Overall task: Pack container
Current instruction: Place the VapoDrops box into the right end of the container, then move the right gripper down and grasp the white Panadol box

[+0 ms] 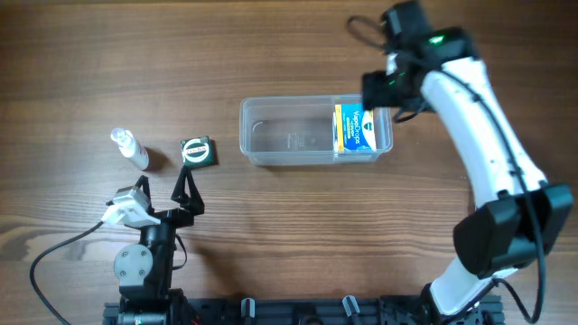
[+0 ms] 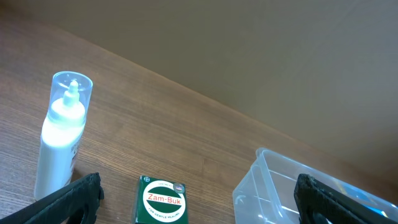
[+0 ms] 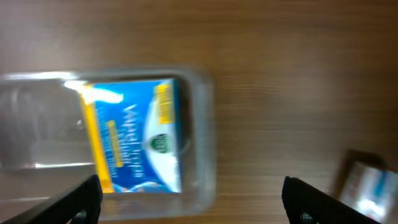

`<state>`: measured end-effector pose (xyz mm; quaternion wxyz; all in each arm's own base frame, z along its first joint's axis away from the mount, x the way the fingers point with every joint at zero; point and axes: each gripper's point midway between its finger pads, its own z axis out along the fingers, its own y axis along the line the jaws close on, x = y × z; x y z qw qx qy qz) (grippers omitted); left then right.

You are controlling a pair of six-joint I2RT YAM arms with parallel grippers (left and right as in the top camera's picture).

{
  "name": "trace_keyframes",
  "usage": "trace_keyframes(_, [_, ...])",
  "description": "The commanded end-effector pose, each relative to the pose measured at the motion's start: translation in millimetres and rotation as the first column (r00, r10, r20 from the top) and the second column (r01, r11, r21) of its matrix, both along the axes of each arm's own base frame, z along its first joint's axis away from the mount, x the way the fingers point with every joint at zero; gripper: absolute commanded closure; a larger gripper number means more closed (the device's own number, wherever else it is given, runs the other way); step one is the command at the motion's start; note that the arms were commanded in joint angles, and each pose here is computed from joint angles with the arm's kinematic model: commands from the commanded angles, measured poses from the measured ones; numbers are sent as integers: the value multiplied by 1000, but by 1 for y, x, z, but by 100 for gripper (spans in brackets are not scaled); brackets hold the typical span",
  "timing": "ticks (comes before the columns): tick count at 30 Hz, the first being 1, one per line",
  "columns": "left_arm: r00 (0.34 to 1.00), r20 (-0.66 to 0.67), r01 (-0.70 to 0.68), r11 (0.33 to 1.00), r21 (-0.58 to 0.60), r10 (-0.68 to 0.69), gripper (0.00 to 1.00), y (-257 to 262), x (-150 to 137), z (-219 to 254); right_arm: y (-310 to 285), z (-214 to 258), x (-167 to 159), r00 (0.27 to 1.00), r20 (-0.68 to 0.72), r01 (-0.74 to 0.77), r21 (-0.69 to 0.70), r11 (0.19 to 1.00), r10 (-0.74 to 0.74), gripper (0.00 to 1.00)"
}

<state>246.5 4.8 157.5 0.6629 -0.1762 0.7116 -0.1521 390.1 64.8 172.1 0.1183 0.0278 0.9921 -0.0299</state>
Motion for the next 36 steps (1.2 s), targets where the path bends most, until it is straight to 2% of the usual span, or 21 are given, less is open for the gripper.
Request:
trace_keyframes(1, [1000,-2,6,1000,-5,-6,0,-1,0,-1,-49,15,0,992,13,129,-37,991,-129,4])
trace_keyframes(6, [1000,-2,6,1000,-5,-6,0,-1,0,-1,-121,10,-33,940,-100,323,-63,944,-328,3])
trace_keyframes(9, [1000,-2,6,1000,-5,-6,0,-1,0,-1,-150,5,-79,872,-259,404,-103,909,-416,3])
trace_keyframes(11, [1000,-3,6,1000,-5,-6,0,-1,0,-2,-160,-1,-89,847,-287,437,-101,894,-447,2])
trace_keyframes(16, [1000,-2,6,1000,-5,-6,0,-1,0,-1,-185,-36,-128,802,-430,414,-101,905,-415,1])
trace_keyframes(20, [1000,-2,6,1000,-5,-6,0,-1,0,-1,-209,-71,-144,776,-445,461,-82,883,-447,1])
trace_keyframes(25, [1000,-2,6,1000,-5,-6,0,-1,0,-1,-218,-123,-147,834,-410,380,-57,923,-369,1])
trace_keyframes(30, [1000,-3,6,1000,-5,-6,0,-1,0,-2,-222,-151,-139,899,-359,251,-46,967,-251,1])
trace_keyframes(36, [1000,-3,6,1000,-5,-6,0,-1,0,-2,-223,-176,-137,934,-313,166,-48,985,-173,0])
